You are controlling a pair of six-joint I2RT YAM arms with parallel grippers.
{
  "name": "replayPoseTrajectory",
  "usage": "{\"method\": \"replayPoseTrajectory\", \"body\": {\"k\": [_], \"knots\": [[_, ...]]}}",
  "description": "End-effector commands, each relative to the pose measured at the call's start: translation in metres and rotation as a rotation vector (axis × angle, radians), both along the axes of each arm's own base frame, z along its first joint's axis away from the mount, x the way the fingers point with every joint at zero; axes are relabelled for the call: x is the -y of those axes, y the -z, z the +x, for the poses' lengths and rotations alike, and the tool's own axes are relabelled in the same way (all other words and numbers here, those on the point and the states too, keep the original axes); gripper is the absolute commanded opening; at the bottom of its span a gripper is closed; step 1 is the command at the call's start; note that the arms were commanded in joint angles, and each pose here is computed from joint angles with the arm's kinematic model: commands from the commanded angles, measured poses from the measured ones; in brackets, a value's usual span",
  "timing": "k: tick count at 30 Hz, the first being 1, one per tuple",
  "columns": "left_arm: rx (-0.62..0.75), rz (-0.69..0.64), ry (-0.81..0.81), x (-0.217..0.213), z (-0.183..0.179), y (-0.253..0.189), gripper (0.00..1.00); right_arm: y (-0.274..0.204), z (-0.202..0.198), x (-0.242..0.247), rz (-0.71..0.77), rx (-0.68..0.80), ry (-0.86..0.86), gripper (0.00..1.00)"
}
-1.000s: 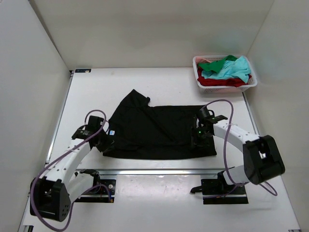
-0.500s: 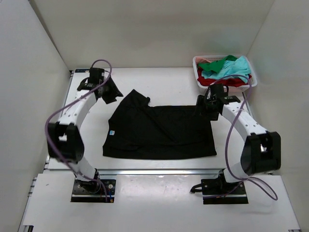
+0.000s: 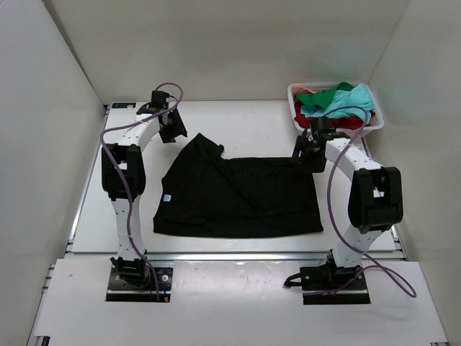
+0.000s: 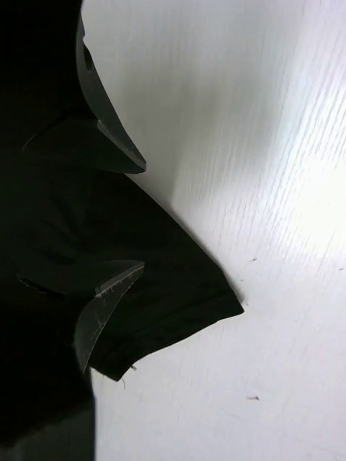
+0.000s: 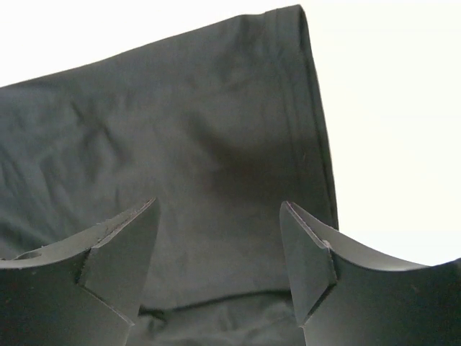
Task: Fold and stack the t-shirts
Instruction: Grap the side of the flattened tshirt furthest away from the robot with both arms
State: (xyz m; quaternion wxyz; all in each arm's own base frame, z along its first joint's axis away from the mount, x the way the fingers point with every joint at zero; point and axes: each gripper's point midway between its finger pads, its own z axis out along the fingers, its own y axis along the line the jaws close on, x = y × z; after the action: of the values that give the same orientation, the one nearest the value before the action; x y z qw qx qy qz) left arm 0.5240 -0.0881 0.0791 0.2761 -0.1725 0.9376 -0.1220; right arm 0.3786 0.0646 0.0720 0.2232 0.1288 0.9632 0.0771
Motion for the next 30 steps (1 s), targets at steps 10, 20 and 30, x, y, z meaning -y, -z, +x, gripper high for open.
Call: {"method": "replayPoseTrajectory", "body": {"k": [10,20,30], "knots": [[-0.073,0.042,0.155,0.046,-0.009,0.039,0.59,-0.006,0.067,0.027,-0.051,0.103,0.106,0.73],[-0.066,-0.021,0.132,0.039,-0.016,0.03,0.0,0.015,0.094,0.029,-0.075,0.089,0.133,0.67],[-0.065,-0.037,0.121,0.031,-0.029,0.027,0.0,0.032,0.1,0.028,-0.096,0.045,0.122,0.13]]}}
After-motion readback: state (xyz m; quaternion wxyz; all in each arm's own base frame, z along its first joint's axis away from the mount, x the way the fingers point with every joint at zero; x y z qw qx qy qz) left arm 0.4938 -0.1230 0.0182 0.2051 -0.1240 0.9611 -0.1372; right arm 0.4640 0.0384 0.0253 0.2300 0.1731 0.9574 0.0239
